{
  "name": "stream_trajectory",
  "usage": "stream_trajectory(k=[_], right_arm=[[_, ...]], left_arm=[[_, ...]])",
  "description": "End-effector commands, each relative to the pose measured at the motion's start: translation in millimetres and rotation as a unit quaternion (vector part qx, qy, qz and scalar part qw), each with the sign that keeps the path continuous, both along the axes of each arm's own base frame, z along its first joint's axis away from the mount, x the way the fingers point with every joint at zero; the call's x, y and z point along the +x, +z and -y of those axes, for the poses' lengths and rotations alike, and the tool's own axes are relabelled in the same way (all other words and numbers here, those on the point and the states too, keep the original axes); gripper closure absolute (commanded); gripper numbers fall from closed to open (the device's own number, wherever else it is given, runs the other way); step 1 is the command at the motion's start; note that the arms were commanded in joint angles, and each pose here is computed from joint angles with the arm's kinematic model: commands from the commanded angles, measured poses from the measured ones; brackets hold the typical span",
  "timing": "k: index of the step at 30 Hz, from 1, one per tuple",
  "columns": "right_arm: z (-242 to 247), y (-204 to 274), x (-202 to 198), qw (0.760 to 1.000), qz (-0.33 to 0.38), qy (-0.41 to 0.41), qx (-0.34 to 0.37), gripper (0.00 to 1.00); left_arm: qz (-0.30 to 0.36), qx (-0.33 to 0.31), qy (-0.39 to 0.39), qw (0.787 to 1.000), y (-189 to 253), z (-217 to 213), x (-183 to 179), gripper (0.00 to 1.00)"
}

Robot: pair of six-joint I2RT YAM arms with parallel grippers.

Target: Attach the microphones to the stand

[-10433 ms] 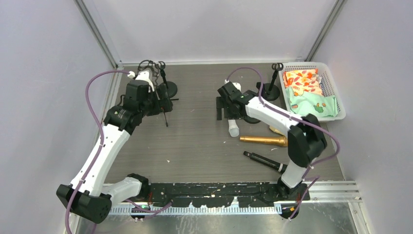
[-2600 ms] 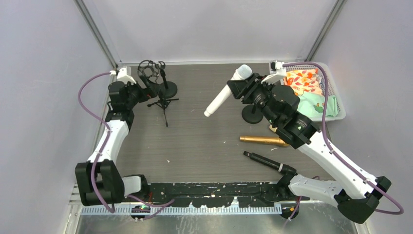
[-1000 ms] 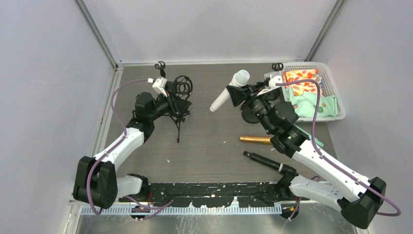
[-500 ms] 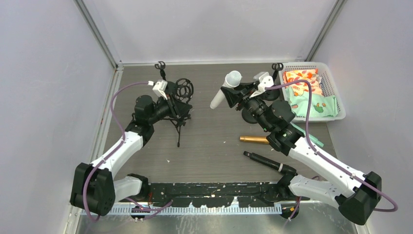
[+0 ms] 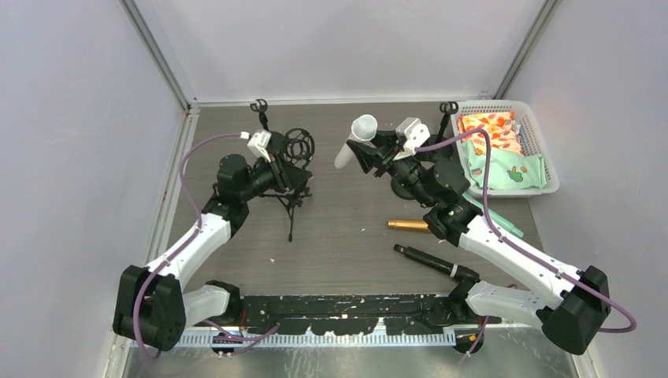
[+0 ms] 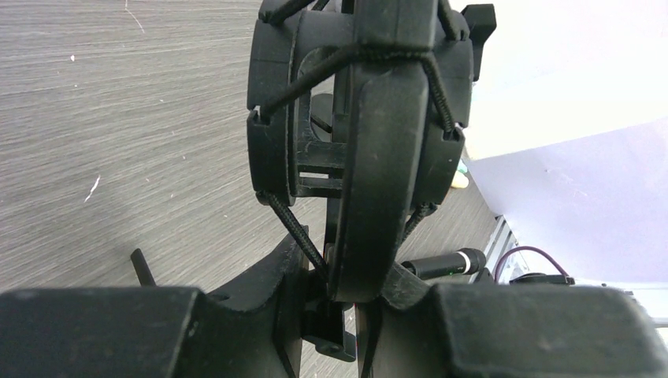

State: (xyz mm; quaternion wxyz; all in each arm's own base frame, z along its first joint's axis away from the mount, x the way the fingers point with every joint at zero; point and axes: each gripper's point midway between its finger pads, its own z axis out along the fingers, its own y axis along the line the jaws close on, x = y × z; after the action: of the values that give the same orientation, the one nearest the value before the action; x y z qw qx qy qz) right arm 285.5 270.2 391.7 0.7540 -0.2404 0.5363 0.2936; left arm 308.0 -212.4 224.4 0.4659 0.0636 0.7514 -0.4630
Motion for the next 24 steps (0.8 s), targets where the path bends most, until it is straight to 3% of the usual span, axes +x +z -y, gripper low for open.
stream_trajectory(k=[1,24], right_arm=[[7,55,-12,0.995,0.088,0.004,0.037,0.99],[-1,50,-20,0.991,0.134,0.025,0.002,0.99]], left_arm=[[0.029,-0.023,-0.018,0.999,22,5,-10,1.00],[-0.007,-0.047,-0.044,0.998,13,16,-27,1.00]])
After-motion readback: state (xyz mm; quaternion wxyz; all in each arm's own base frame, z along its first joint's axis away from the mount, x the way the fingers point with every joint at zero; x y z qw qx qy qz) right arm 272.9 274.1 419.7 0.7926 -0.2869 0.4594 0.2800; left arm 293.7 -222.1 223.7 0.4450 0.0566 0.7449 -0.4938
